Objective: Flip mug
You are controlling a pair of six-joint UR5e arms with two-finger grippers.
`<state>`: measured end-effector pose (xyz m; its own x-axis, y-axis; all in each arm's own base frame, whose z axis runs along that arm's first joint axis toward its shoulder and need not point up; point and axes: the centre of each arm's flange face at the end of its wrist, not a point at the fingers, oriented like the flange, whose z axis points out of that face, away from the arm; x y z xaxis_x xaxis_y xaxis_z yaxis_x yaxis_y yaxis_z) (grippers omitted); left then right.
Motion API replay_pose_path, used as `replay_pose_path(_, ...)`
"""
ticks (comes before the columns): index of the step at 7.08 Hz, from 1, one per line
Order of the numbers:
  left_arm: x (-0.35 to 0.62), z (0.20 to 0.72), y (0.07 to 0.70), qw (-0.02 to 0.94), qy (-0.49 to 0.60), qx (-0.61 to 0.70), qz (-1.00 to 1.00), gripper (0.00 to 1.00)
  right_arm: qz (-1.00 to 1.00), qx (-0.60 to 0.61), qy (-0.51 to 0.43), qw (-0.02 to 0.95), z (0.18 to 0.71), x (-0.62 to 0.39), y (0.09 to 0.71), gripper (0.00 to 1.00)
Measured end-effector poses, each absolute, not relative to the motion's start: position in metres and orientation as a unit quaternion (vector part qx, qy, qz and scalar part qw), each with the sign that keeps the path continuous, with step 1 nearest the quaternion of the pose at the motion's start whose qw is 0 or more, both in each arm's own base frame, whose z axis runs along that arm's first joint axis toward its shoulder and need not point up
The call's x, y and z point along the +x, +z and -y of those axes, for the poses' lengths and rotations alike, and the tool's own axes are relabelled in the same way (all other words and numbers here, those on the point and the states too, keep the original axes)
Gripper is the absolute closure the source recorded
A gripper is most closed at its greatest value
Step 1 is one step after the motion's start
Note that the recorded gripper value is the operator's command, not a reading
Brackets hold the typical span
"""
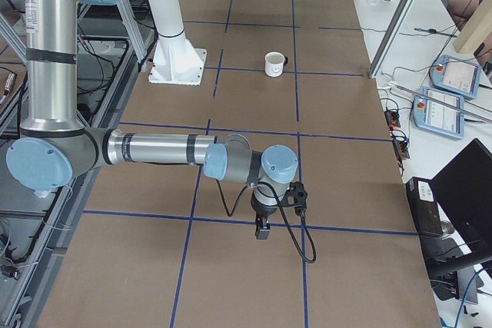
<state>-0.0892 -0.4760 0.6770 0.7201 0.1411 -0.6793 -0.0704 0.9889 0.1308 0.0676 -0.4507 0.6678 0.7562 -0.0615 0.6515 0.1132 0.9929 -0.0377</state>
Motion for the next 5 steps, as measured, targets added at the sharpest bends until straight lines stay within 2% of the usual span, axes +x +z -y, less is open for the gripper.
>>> replay_pose_path(5, -0.0887, 0.4703, 0.6861, 0.926, 0.056, 0.048, -0.37, 0.0, 0.346, -0.037, -0.047, 0.936, 0.4508, 0.0676, 0.6677, 0.0)
